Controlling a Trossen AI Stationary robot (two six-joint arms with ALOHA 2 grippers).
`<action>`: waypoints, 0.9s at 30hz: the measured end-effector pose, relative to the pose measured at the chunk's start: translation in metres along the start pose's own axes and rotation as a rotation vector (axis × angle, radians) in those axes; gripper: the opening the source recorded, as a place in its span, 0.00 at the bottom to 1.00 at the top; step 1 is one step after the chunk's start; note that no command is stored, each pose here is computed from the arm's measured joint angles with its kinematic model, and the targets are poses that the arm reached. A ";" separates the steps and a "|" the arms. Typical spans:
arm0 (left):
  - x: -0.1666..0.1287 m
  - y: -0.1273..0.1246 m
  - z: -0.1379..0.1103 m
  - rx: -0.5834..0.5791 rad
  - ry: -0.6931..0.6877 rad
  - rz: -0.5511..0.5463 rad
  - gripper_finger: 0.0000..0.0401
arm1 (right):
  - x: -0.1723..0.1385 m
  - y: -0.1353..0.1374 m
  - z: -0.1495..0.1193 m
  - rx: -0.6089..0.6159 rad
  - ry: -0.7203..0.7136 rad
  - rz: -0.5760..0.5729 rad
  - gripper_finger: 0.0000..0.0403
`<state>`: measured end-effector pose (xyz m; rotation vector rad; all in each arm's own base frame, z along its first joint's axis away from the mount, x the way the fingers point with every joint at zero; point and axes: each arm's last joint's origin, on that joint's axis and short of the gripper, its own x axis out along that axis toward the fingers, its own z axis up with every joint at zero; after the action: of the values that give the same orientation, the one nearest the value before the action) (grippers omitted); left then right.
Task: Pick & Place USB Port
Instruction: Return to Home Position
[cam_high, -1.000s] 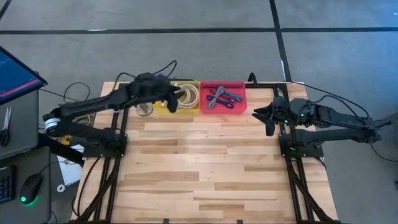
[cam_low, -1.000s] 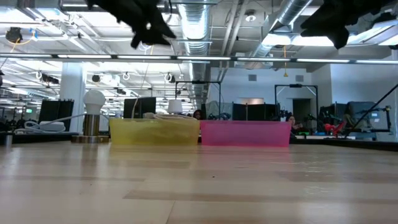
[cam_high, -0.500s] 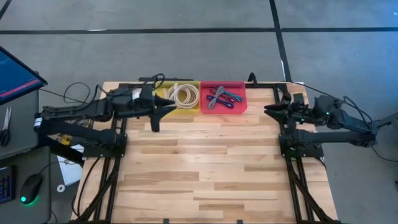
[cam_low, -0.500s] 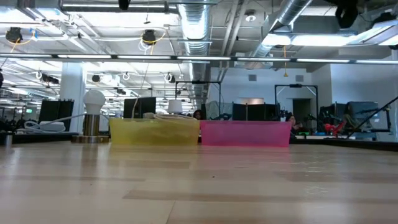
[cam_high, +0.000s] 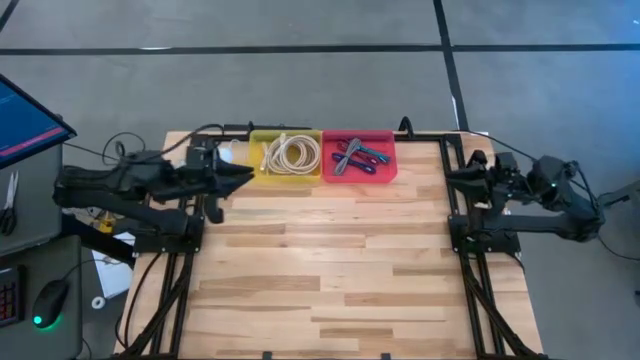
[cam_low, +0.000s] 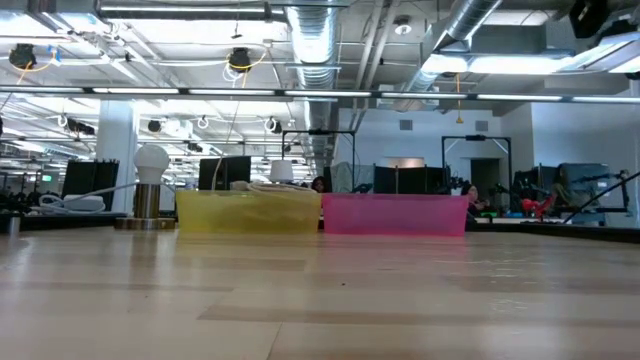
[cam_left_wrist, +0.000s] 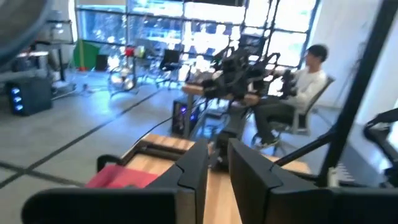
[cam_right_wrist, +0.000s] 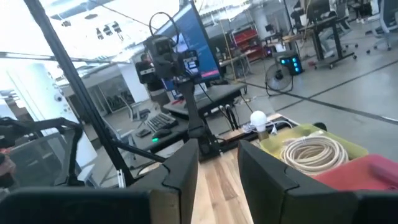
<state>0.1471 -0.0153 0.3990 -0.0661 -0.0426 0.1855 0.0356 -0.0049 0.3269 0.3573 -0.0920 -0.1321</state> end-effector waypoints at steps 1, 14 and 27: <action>-0.004 0.000 0.002 -0.005 -0.011 -0.014 0.15 | -0.001 0.000 0.000 0.004 -0.001 0.001 0.26; -0.017 -0.005 0.004 -0.114 -0.026 -0.035 0.06 | -0.004 0.000 0.000 0.081 -0.016 -0.002 0.26; -0.019 -0.008 0.010 -0.034 -0.079 -0.142 0.02 | -0.004 0.000 0.002 0.156 -0.034 0.003 0.26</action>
<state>0.1293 -0.0256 0.4092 -0.0891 -0.1288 0.0455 0.0314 -0.0048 0.3286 0.5103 -0.1372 -0.1285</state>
